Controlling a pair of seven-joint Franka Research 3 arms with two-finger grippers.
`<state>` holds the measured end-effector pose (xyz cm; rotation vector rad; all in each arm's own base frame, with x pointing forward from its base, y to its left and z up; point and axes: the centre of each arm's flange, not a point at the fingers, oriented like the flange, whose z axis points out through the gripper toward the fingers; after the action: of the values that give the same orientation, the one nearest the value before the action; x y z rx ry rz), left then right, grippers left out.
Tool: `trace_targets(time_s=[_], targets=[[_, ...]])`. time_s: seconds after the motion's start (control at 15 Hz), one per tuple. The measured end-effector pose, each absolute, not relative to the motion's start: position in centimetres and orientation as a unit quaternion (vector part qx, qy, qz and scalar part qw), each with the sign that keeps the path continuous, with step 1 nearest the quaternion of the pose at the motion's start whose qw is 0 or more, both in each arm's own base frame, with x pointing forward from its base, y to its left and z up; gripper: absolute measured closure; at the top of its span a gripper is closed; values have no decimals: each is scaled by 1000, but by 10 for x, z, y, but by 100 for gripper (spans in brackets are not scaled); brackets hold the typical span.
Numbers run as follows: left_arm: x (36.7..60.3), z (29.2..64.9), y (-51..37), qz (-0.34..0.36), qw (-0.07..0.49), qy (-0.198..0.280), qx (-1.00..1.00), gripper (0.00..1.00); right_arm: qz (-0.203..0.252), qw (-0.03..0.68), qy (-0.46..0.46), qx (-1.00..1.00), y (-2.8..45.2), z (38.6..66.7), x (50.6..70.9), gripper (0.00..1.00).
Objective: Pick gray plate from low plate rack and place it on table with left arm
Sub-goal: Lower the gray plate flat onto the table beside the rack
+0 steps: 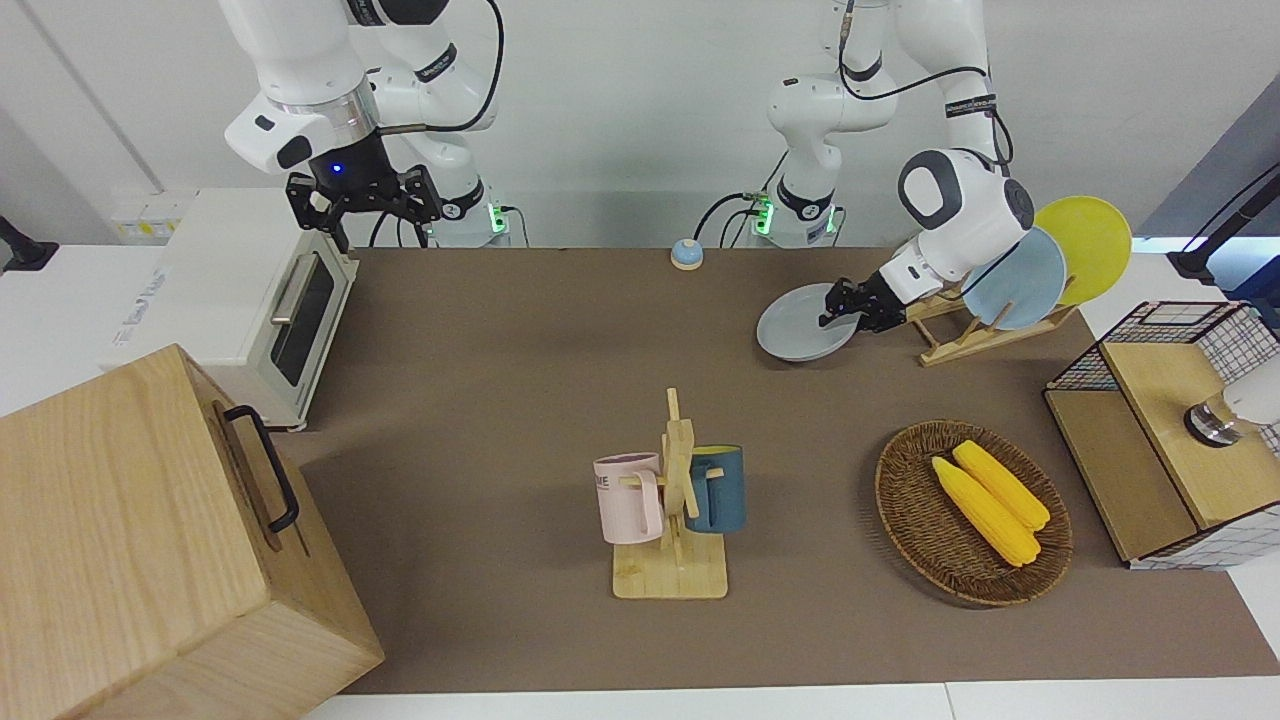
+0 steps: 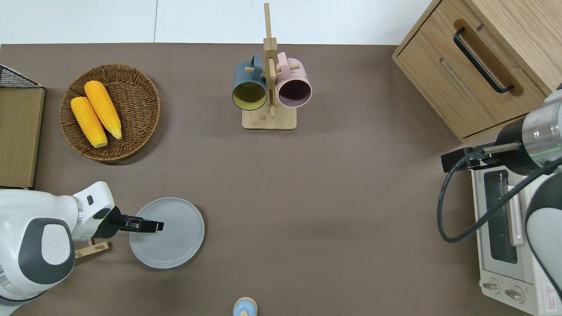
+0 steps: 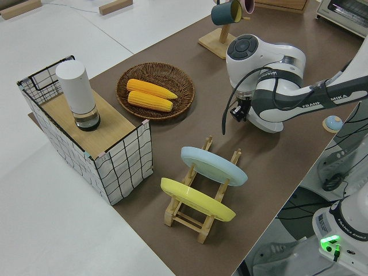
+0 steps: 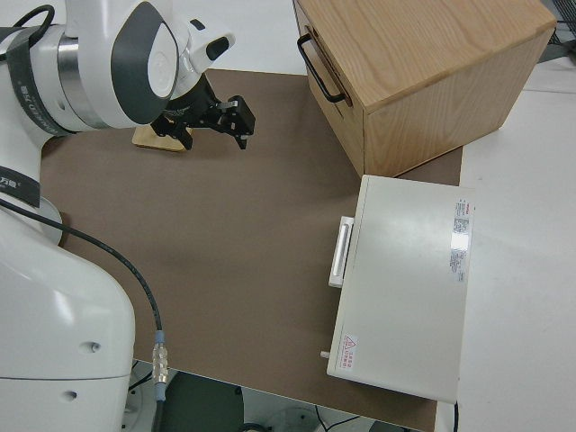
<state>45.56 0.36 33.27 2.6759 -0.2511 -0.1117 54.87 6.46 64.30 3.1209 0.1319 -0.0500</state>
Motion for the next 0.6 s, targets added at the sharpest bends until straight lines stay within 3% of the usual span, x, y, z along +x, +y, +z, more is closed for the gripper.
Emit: trace_targets(time_s=[0.13, 0.2, 0.6], targets=[[456, 333, 4, -39, 223, -91, 970, 4, -16, 9, 42, 999, 65, 643, 549, 1], [456, 333, 4, -38, 222, -91, 970, 0, -16, 9, 42, 999, 65, 643, 549, 1], [460, 335, 7, -23, 215, -87, 972, 0, -16, 9, 42, 999, 65, 643, 549, 1]])
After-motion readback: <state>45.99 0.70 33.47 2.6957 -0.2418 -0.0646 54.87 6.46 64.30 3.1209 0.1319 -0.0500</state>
